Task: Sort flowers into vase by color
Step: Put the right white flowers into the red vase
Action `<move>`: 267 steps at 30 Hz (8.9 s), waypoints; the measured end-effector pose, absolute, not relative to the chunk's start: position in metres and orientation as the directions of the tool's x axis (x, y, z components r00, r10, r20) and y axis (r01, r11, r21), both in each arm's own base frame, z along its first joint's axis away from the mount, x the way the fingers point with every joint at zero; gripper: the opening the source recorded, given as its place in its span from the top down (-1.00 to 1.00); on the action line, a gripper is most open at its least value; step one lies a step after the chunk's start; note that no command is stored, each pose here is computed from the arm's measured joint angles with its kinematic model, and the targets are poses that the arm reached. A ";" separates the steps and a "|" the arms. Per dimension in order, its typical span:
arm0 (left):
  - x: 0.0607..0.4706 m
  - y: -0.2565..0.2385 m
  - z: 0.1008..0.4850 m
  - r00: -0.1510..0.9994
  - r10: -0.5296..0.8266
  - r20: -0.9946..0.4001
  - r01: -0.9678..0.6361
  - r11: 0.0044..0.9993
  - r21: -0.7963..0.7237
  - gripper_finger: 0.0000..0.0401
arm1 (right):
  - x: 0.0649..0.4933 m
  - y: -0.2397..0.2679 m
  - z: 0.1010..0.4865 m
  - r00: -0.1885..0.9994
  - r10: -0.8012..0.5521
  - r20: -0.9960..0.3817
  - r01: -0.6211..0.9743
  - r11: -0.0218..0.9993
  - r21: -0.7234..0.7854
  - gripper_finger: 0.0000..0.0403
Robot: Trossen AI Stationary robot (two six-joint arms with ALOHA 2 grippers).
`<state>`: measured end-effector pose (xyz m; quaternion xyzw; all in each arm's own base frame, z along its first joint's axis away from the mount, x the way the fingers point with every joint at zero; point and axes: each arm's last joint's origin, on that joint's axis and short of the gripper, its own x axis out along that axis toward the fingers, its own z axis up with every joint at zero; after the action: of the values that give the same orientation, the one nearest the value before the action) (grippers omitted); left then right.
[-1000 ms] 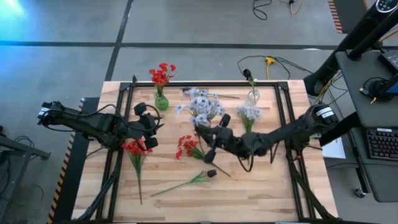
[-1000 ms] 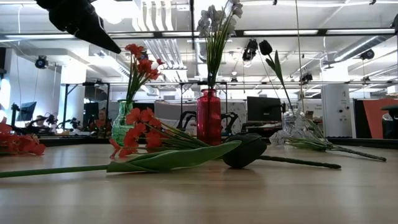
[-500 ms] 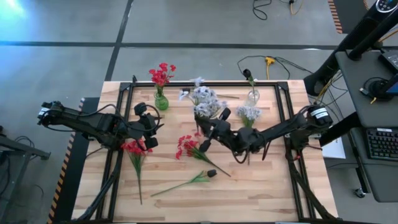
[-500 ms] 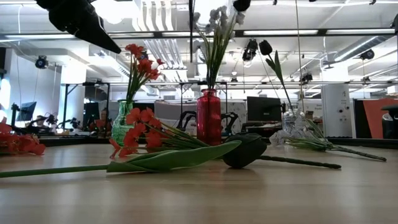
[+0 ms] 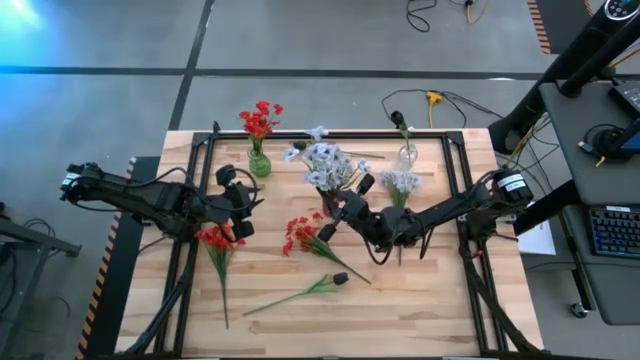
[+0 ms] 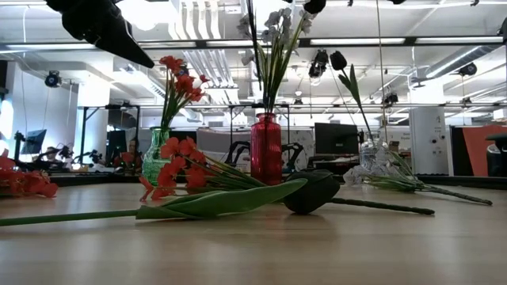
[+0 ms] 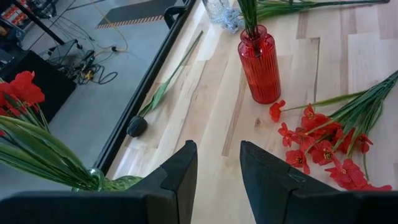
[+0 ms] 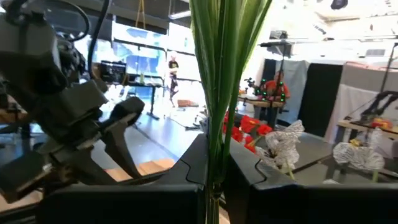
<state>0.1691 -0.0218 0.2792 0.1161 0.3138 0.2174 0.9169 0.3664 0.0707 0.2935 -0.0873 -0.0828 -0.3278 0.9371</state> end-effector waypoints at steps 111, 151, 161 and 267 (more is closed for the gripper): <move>0.169 -0.022 0.279 0.711 0.471 -0.523 -0.322 0.878 0.353 0.47 | 0.366 0.042 0.252 0.689 -0.690 0.221 0.717 0.692 -0.077 0.91; 0.169 -0.022 0.279 0.710 0.471 -0.523 -0.322 0.878 0.353 0.47 | 0.368 0.042 0.242 0.708 -0.687 0.160 0.704 0.703 -0.099 0.91; 0.169 -0.022 0.279 0.711 0.471 -0.523 -0.322 0.878 0.353 0.47 | 0.368 0.042 0.242 0.705 -0.693 0.154 0.709 0.697 -0.110 0.91; 0.322 -0.001 0.100 0.904 0.405 -0.138 -0.392 0.913 0.111 -0.40 | 0.368 0.043 0.233 0.743 -0.657 0.124 0.669 0.730 -0.139 0.91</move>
<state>0.3223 -0.0011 0.0998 0.0402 0.0794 0.2043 0.9749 0.3675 0.0425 0.2330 -0.0874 -0.0333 -0.3568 0.9295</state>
